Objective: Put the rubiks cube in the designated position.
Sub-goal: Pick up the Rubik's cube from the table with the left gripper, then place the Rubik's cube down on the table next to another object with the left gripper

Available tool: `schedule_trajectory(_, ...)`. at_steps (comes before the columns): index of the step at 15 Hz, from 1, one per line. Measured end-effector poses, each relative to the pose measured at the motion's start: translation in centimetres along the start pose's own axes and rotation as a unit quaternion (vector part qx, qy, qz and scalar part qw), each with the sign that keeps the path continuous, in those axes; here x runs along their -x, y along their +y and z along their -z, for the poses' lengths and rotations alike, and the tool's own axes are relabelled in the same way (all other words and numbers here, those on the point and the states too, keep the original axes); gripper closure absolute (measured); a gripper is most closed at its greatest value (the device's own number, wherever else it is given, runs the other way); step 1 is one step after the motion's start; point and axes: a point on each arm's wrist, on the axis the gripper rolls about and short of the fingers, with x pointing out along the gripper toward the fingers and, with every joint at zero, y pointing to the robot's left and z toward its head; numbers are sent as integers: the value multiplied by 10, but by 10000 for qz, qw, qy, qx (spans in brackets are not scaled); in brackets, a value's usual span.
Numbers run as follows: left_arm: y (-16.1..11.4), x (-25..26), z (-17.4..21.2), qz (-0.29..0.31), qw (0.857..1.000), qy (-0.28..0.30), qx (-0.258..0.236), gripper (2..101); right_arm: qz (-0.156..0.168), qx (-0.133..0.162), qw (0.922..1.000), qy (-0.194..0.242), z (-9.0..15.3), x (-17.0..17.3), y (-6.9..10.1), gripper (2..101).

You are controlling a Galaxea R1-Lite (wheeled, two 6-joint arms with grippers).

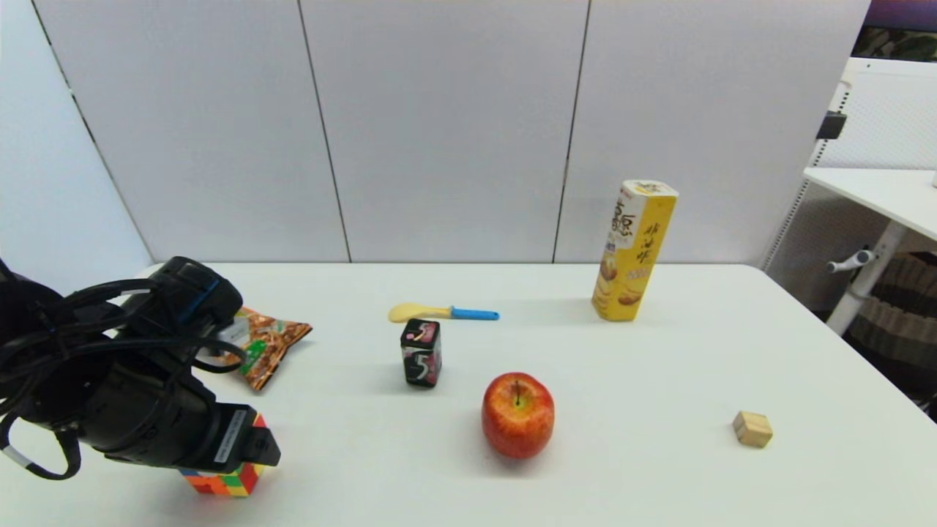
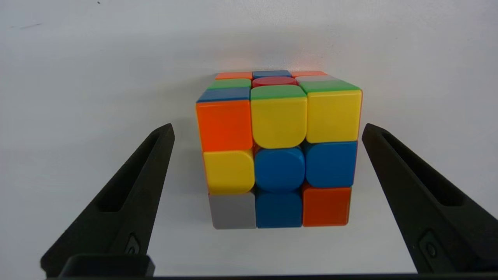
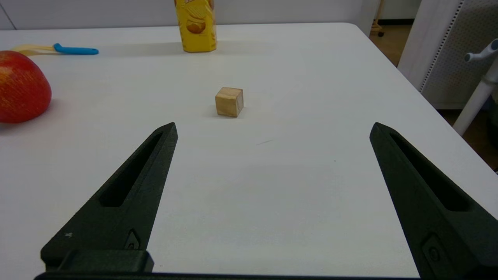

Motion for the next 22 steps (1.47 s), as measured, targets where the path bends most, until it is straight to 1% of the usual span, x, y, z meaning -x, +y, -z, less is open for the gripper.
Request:
schedule_trajectory(7,-2,-9,-2,-34,9999,167,-19,54,0,0,10000,0,0,0,0,43)
schedule_trajectory(10,-2,-10,0,-28,9998,210,-19,337,0,0,10000,0,0,0,0,43)
schedule_trajectory(11,-2,-10,0,-28,9998,215,-19,408,0,0,10000,0,0,0,0,43)
schedule_trajectory(12,-2,-10,0,-23,9997,222,-22,459,0,0,10000,0,0,0,0,43)
schedule_trajectory(14,-2,-10,0,-20,9998,210,-40,460,1,0,10000,0,0,0,0,43)
schedule_trajectory(16,-3,-4,-6,37,10000,-21,-72,460,1,-2,10000,0,0,0,0,43)
schedule_trajectory(19,-14,19,-25,264,9965,-736,-297,460,1,0,10000,0,0,0,0,43)
schedule_trajectory(21,-22,44,-42,413,9886,-1321,-597,460,0,1,10000,2,0,0,0,43)
schedule_trajectory(22,-25,58,-54,464,9815,-1670,-812,460,1,1,10000,0,0,0,0,43)
